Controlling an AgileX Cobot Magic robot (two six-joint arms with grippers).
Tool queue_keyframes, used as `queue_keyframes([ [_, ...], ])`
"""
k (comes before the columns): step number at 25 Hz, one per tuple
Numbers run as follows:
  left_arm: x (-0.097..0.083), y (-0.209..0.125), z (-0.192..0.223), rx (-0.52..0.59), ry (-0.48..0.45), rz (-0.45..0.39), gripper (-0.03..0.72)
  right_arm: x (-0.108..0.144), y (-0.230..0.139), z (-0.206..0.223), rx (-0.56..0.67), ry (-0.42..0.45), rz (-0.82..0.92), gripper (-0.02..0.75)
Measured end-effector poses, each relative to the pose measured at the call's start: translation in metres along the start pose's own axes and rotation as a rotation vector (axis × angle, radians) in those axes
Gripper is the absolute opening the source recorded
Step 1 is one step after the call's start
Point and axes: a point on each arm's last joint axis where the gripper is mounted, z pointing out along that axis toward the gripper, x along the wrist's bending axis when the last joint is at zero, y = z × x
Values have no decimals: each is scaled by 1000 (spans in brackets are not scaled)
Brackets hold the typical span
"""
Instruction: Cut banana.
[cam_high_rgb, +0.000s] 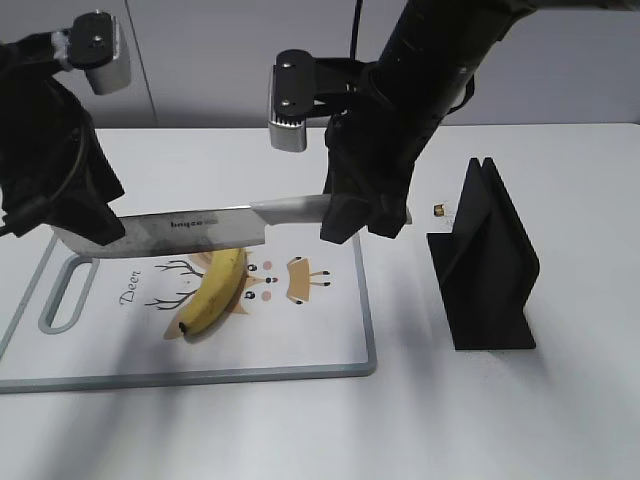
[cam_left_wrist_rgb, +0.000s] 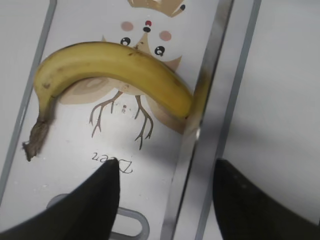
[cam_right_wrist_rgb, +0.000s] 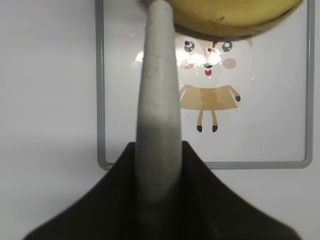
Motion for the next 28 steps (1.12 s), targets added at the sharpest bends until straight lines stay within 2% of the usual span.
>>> queue_keyframes([
  [5, 6, -4, 14, 23, -29, -27, 560, 0, 1, 1, -10, 2, 2, 161],
  [7, 7, -6, 16, 32, -24, -53, 500, -1, 0, 5, -8, 10, 5, 161],
  [9, 7, -8, 17, 48, -18, -74, 384, -1, -1, 9, -4, 20, 9, 161],
  [11, 5, -11, 19, 63, -25, -83, 205, -2, 0, 12, -15, 30, 23, 161],
  [13, 3, -14, 22, 77, -42, -86, 66, -2, 0, 14, -20, 33, 28, 161],
  [14, 1, -16, 24, 84, -49, -80, 39, -2, 0, 14, -23, 31, 26, 161],
  [19, -2, -19, 33, 89, -34, -80, 32, -1, -3, 18, -17, 33, 29, 161],
  [28, -9, -9, 49, 175, 49, 1, 24, 8, -25, 48, 1, -22, 67, 161],
])
